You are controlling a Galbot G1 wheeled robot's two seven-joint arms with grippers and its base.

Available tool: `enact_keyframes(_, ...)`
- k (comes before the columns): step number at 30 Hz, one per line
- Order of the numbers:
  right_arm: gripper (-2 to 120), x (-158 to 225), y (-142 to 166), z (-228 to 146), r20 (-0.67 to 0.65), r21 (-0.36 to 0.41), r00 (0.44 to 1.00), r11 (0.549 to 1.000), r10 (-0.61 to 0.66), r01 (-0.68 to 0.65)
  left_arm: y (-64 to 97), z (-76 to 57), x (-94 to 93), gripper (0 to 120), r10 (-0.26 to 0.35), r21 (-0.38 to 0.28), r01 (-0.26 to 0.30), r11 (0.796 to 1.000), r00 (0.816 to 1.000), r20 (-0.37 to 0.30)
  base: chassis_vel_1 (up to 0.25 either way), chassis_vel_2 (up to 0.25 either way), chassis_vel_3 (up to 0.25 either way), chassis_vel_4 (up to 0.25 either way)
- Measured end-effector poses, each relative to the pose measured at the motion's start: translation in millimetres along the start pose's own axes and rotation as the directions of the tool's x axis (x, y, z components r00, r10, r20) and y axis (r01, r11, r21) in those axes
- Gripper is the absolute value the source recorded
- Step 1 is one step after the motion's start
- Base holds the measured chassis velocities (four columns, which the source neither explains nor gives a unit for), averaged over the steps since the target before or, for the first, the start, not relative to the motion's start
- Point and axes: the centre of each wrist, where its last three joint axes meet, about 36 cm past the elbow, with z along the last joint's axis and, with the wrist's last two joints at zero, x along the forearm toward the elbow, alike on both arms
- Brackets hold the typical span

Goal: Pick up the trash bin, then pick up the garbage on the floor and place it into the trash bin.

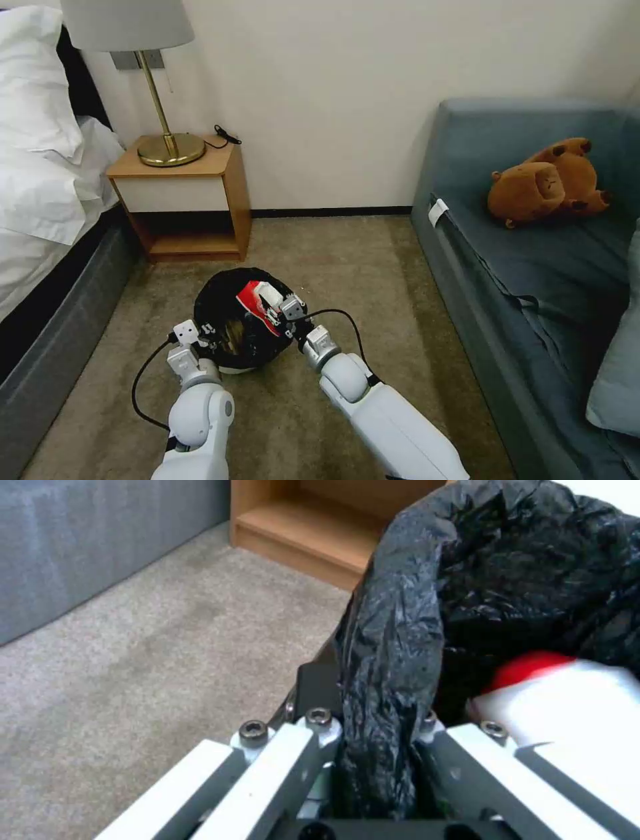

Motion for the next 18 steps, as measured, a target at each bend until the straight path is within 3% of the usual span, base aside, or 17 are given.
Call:
enact_keyframes(5, 74, -4, -8, -16, 0.043, -0.024, 0.999, 0.999, 0.029, -0.028, 1.6, -1.3, -0.2, 4, -0.004, 0.005, 0.004, 1.0, 1.0, 0.002, 0.0, 0.0, 0.0, 0.0)
enact_keyframes(7, 86, -7, -24, -35, 0.087, -0.045, 0.993, 0.996, 0.083, -0.079, 1.7, -2.9, -2.7, 4, -0.003, 0.018, 0.003, 1.0, 1.0, 0.004, 0.0, 0.0, 0.0, 0.0)
enact_keyframes(11, 98, 2, -50, -62, 0.116, -0.105, 0.977, 0.98, 0.179, -0.167, 2.7, -5.2, -8.6, 4, -0.005, 0.047, 0.005, 0.999, 1.0, -0.001, 0.0, 0.0, 0.0, 0.0)
enact_keyframes(17, 100, 40, -89, -90, 0.088, -0.17, 0.949, 0.943, 0.303, -0.285, 6.5, -12.8, -21.3, 4, 0.007, 0.134, -0.004, 0.991, 1.0, -0.025, 0.0, 0.0, 0.0, 0.0)
enact_keyframes(18, 100, 57, -102, -91, 0.093, -0.177, 0.932, 0.927, 0.351, -0.331, 12.2, -19.6, -30.3, 4, 0.002, 0.166, 0.002, 0.986, 1.0, -0.025, 0.0, 0.0, 0.0, 0.0)
